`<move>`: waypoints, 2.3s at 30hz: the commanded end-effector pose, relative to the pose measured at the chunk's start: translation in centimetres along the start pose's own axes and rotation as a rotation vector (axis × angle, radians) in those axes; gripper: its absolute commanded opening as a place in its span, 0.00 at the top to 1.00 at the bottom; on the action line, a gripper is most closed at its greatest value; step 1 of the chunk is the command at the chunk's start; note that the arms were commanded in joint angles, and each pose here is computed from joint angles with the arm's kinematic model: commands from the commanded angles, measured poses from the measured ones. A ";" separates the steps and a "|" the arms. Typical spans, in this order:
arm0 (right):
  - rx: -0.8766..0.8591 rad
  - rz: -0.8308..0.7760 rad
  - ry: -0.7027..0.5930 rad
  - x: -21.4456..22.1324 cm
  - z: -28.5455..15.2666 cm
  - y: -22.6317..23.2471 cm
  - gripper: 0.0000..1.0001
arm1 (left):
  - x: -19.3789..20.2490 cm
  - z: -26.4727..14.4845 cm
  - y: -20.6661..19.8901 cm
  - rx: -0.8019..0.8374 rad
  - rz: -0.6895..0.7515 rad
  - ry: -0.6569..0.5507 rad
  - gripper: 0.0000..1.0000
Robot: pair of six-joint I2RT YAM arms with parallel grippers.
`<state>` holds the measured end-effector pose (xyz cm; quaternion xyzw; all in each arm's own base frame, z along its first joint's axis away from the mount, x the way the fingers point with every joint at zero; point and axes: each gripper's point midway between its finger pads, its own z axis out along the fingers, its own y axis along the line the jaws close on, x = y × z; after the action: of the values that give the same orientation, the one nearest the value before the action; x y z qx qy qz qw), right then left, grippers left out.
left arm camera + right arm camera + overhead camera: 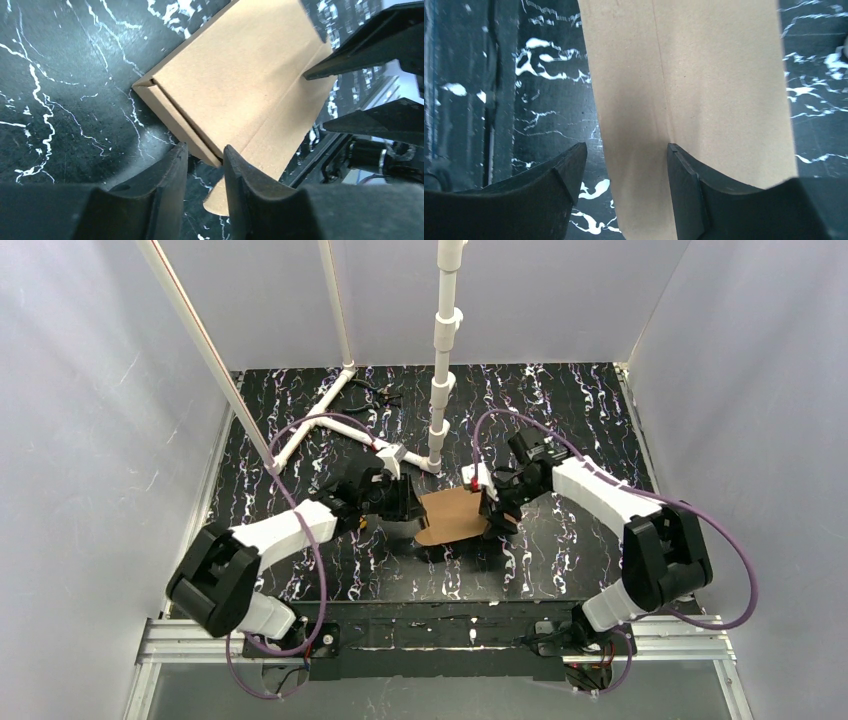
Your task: Fold the paper box
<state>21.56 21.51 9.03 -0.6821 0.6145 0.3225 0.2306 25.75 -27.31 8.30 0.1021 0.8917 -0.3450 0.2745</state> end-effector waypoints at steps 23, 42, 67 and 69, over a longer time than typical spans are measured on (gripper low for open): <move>0.186 -0.157 0.077 1.8 0.6 -0.7 0.39 | -1.5 2.4 0.7 -0.006 -0.016 0.046 0.56; 0.123 -0.183 0.084 1.4 1.7 0.2 0.41 | -3.1 -0.1 2.6 -0.030 -0.171 -0.060 0.17; 0.196 0.137 0.042 0.4 3.3 -4.6 0.75 | -0.4 2.3 4.5 -0.074 -0.202 0.054 0.26; 0.190 0.150 0.068 1.2 3.5 -4.5 0.76 | -1.0 1.7 4.1 -0.068 -0.207 0.017 0.23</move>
<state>24.56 24.97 7.36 -0.6299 0.6701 0.2926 0.2618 29.05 -25.72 4.54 0.0111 0.9144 -0.3404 0.2188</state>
